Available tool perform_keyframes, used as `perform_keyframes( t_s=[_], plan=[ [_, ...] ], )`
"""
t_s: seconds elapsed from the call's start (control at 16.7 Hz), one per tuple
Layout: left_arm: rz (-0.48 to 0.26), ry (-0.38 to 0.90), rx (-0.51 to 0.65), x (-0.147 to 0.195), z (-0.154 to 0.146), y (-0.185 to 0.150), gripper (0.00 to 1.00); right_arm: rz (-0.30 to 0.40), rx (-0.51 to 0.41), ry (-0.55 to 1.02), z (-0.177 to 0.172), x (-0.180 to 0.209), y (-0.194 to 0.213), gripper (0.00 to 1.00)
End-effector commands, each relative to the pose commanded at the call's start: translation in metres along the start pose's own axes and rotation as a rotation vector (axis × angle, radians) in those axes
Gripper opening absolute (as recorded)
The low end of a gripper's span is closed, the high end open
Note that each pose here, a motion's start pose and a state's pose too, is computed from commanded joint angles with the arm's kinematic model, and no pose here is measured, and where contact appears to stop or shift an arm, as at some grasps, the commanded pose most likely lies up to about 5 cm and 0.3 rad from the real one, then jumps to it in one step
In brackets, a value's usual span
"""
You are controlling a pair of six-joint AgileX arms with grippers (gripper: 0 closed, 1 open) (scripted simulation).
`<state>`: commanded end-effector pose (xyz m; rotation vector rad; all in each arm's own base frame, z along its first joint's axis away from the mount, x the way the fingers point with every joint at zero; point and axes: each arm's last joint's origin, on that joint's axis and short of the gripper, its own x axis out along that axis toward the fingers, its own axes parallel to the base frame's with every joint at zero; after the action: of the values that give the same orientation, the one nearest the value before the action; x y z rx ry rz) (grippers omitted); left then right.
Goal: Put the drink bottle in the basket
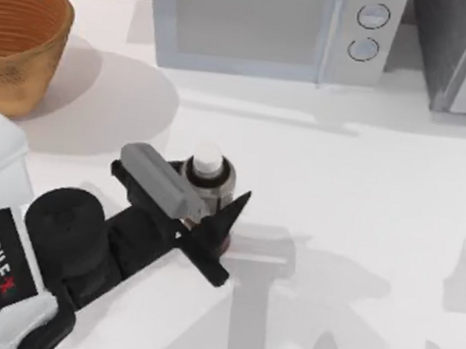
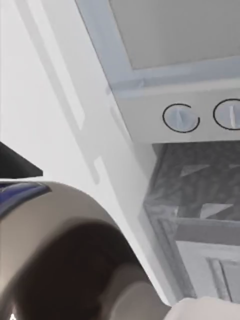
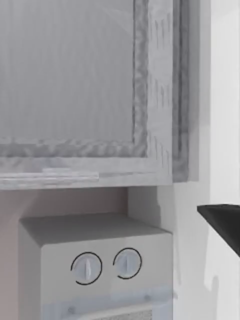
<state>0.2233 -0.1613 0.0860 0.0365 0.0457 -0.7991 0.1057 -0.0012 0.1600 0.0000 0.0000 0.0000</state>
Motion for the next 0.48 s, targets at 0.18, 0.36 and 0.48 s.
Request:
perform_keyframes(
  t_s=[0.18,0.36,0.48],
  plan=[
    [0.039,-0.085,0.027,0.016,0.026,0.019,0.0,0.0,0.0,0.0,0.0,0.0,0.0,1.0],
    [0.12,-0.125,0.047,0.03,0.057,0.052,0.0,0.0,0.0,0.0,0.0,0.0,0.0,1.0],
    [0.193,-0.131,0.053,0.034,0.081,0.082,0.0,0.0,0.0,0.0,0.0,0.0,0.0,1.0]
  ],
)
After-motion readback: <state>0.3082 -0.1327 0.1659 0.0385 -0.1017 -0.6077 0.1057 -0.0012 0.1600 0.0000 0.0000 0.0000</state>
